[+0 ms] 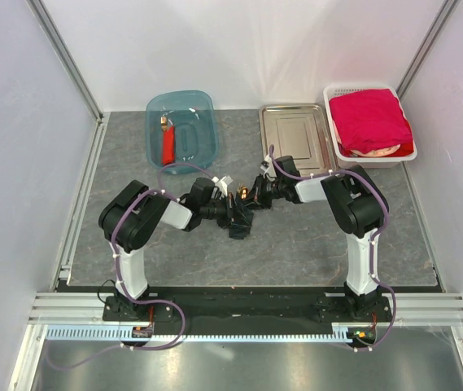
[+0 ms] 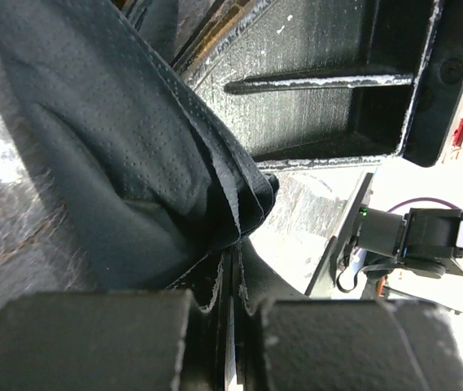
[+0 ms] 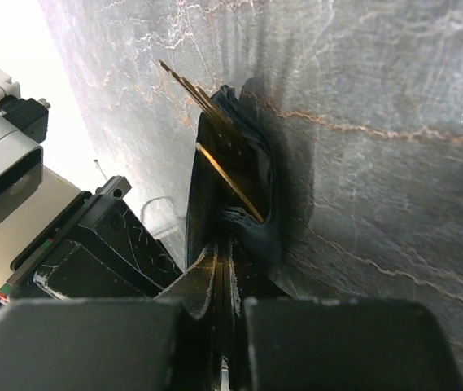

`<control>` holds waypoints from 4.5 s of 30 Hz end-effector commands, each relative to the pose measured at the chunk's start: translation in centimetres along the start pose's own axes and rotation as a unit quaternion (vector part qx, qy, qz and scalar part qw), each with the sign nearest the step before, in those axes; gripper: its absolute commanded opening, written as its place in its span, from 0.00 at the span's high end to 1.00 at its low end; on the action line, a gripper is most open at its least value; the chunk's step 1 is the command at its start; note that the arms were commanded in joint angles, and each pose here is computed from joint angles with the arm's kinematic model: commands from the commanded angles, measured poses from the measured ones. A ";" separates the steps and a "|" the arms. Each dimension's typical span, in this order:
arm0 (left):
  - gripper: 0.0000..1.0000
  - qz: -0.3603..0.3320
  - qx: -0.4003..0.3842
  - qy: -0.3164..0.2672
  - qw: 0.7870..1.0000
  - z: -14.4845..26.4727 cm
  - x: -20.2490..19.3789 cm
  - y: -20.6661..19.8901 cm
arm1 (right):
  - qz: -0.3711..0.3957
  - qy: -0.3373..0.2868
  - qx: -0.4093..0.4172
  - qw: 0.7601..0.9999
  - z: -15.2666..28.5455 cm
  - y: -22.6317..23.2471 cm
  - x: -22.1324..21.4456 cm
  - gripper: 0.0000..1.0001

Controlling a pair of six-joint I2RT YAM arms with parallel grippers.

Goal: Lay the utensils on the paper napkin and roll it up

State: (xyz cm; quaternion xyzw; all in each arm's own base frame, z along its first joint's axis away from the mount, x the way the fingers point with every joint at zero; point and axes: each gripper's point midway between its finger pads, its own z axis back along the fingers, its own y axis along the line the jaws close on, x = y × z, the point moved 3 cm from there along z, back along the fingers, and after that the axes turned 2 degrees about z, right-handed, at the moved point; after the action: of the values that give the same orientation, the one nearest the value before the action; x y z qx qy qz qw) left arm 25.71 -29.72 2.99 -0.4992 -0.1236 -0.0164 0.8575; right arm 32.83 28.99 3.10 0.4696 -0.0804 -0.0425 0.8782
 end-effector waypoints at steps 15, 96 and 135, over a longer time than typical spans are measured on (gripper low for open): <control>0.98 0.040 0.063 0.027 0.997 -0.4 -2.9 4.3 | 0.111 0.024 -0.169 0.979 3.6 -0.1 2.3 0.85; 0.88 0.042 0.055 0.051 0.996 2.0 -3.0 3.3 | 0.095 0.014 -0.184 0.978 4.0 -2.8 2.4 0.79; 0.80 -0.057 -0.095 0.028 0.993 4.6 -1.3 -4.1 | 0.103 0.079 -0.087 0.988 1.7 -5.6 -4.3 0.76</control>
State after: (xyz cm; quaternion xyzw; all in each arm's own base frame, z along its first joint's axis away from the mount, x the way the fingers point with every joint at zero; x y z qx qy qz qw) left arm 23.35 -27.75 5.81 -0.5368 -0.0979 -0.0388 0.8371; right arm 28.23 26.92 3.29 0.4609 -0.0356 0.0601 0.8847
